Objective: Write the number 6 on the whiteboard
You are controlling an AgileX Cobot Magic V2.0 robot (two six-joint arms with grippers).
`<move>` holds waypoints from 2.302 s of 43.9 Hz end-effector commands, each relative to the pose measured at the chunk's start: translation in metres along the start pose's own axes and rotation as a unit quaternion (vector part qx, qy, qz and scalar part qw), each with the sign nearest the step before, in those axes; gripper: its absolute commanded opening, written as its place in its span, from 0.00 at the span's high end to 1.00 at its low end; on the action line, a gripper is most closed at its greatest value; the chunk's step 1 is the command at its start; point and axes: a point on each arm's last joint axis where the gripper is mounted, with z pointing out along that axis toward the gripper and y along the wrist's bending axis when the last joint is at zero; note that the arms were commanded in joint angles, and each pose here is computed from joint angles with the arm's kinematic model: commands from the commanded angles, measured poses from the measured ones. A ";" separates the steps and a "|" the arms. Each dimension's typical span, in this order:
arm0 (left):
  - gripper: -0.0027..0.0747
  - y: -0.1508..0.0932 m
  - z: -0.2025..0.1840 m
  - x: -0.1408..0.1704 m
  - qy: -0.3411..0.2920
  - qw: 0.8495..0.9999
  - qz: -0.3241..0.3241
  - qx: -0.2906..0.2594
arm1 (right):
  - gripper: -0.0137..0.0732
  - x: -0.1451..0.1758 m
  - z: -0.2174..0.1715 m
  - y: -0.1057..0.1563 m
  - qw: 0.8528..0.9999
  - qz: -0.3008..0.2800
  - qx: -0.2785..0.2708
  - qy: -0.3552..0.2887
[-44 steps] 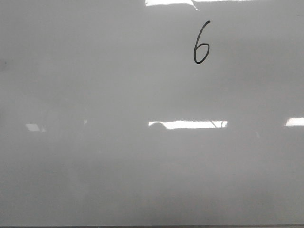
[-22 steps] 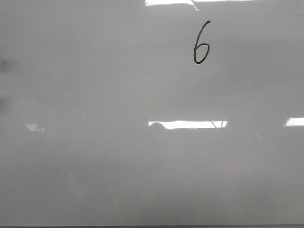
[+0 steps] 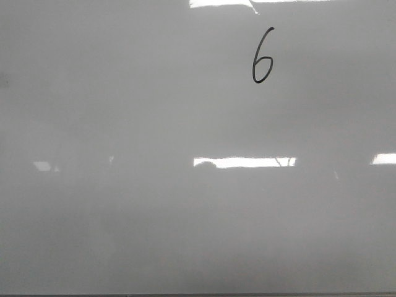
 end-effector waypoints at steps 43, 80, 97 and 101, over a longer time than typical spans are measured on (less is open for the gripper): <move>0.51 0.001 -0.179 0.028 -0.049 0.996 0.032 0.062 | 0.18 0.019 -0.053 -0.010 0.989 0.105 0.102 -0.007; 0.99 0.006 -0.176 0.032 -0.041 0.998 0.016 0.034 | 0.98 0.019 -0.053 -0.010 0.989 0.105 0.102 -0.011; 0.99 0.006 -0.179 0.033 -0.048 0.998 0.016 0.036 | 0.98 0.019 -0.053 -0.010 0.989 0.105 0.102 -0.011; 0.99 0.009 -0.188 0.038 -0.067 0.997 0.010 0.029 | 0.98 0.019 -0.053 -0.010 0.989 0.105 0.102 -0.011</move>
